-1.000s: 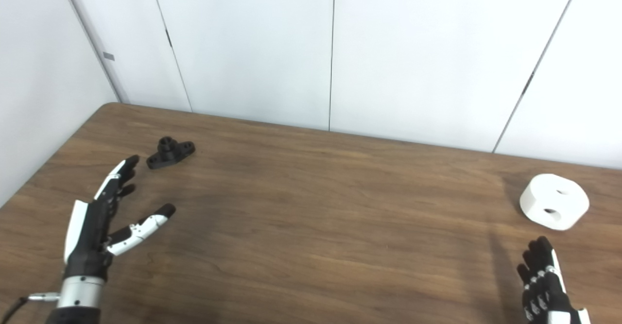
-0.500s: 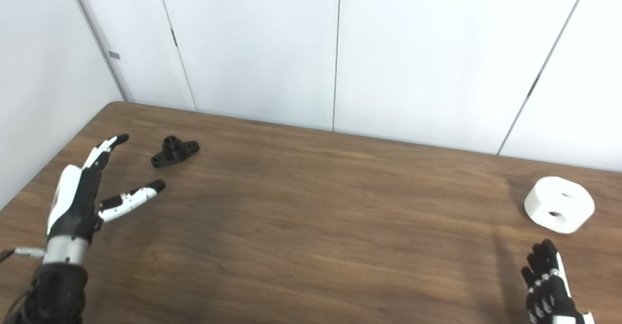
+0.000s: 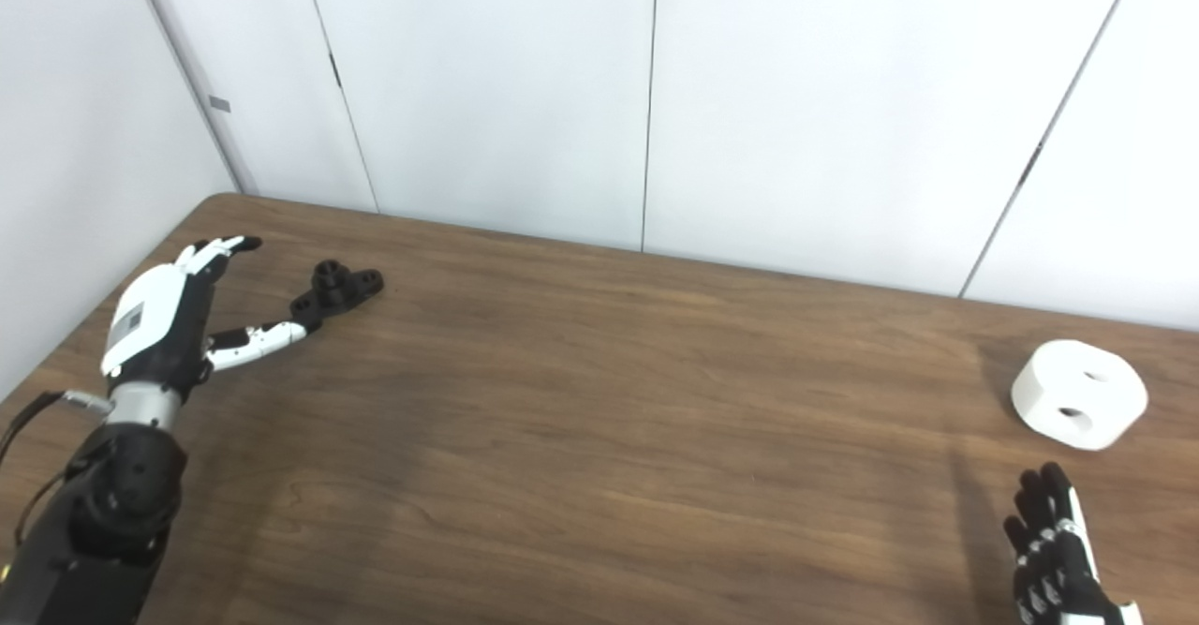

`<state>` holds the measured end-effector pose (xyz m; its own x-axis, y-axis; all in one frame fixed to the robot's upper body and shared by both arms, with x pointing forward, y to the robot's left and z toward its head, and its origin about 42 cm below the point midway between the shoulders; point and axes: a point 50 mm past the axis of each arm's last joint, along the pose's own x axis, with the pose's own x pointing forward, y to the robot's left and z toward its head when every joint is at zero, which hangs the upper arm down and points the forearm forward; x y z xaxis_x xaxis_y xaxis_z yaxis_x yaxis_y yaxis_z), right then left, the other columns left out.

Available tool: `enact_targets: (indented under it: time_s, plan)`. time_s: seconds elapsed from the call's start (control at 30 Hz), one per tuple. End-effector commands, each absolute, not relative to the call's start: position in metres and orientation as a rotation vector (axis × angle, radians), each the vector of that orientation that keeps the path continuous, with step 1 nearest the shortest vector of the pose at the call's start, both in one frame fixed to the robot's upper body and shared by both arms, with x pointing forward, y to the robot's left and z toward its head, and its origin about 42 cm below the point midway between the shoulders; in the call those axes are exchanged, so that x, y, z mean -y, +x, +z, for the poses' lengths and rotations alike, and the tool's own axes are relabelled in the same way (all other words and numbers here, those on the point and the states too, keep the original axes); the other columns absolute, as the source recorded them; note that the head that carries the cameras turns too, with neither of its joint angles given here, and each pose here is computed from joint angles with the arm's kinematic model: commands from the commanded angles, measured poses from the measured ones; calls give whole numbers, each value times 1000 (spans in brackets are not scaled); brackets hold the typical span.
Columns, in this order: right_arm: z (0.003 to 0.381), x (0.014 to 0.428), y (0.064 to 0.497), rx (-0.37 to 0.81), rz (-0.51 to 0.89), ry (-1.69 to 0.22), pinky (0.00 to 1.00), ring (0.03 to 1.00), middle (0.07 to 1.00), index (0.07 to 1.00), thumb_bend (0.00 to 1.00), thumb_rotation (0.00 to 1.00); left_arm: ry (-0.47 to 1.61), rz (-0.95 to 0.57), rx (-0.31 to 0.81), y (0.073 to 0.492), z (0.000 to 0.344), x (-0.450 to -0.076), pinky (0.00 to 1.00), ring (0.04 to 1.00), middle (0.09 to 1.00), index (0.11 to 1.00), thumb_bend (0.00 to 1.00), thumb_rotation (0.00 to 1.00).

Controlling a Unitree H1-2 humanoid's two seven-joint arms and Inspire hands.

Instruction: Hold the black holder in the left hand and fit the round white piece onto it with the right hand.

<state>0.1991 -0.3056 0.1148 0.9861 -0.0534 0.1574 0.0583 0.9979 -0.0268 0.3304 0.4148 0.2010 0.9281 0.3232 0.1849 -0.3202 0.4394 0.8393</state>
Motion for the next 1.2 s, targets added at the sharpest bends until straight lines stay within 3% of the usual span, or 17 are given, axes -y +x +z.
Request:
enact_targets:
  time_s: [0.0,0.57,1.17]
  plan:
    - [82,306,157,11,-86,-9,1000,1000,983,991,718,1000,1104,442,77,343,225,-423,1000,981,927,857,915,509]
    - [83,302,155,18,-79,-4,1000,1000,982,995,751,1000,1025,423,-98,388,214,-447,1000,978,930,829,941,487]
    - [80,300,154,23,-79,-15,1000,1000,989,999,739,1000,1028,349,-132,406,223,-439,1000,989,927,795,913,453]
